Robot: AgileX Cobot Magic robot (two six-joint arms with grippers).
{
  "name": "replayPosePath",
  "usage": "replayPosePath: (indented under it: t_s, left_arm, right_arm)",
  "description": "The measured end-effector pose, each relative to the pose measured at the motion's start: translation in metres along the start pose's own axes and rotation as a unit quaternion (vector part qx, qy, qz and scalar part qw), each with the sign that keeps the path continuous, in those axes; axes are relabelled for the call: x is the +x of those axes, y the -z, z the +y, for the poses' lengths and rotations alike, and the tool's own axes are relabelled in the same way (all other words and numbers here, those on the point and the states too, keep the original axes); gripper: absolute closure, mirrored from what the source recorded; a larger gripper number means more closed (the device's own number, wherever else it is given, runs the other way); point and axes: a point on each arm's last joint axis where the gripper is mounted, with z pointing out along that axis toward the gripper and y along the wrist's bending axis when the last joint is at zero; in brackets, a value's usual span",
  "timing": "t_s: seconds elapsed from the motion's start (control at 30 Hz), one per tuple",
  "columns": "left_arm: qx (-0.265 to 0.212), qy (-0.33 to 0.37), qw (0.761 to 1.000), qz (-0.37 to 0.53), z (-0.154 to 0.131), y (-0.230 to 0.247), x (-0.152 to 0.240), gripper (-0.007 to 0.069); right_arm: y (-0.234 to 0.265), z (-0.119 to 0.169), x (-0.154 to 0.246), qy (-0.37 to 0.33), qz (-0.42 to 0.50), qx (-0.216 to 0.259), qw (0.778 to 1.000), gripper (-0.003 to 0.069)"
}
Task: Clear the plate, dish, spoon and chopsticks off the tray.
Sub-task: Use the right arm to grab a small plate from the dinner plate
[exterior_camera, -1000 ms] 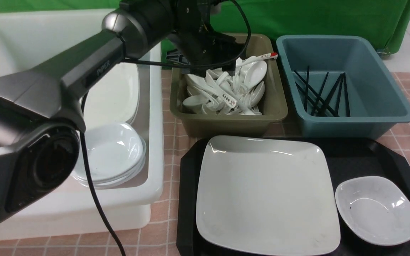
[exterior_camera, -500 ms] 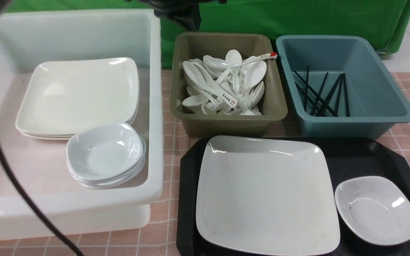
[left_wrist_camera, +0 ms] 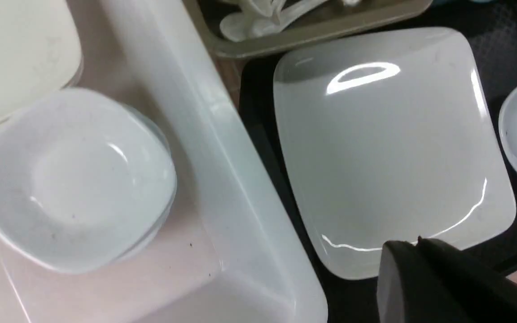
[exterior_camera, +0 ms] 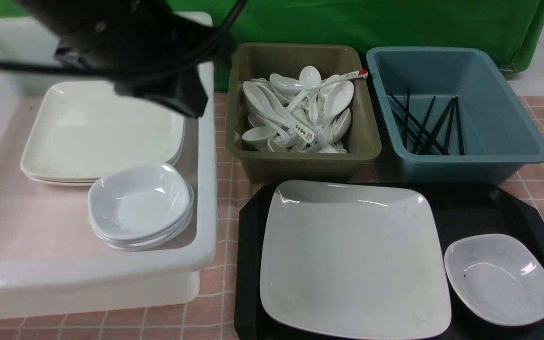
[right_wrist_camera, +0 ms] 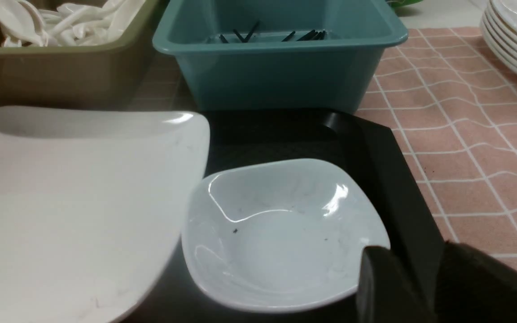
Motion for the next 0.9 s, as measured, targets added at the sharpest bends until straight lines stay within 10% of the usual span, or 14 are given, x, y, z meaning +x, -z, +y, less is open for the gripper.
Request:
replayPosePath:
  t_s: [0.9]
  left_arm:
    - [0.098,0.103,0.962,-0.232,0.051,0.043,0.214,0.0624]
  right_arm:
    - [0.000,0.000,0.000,0.000,0.000,0.000,1.000,0.0413]
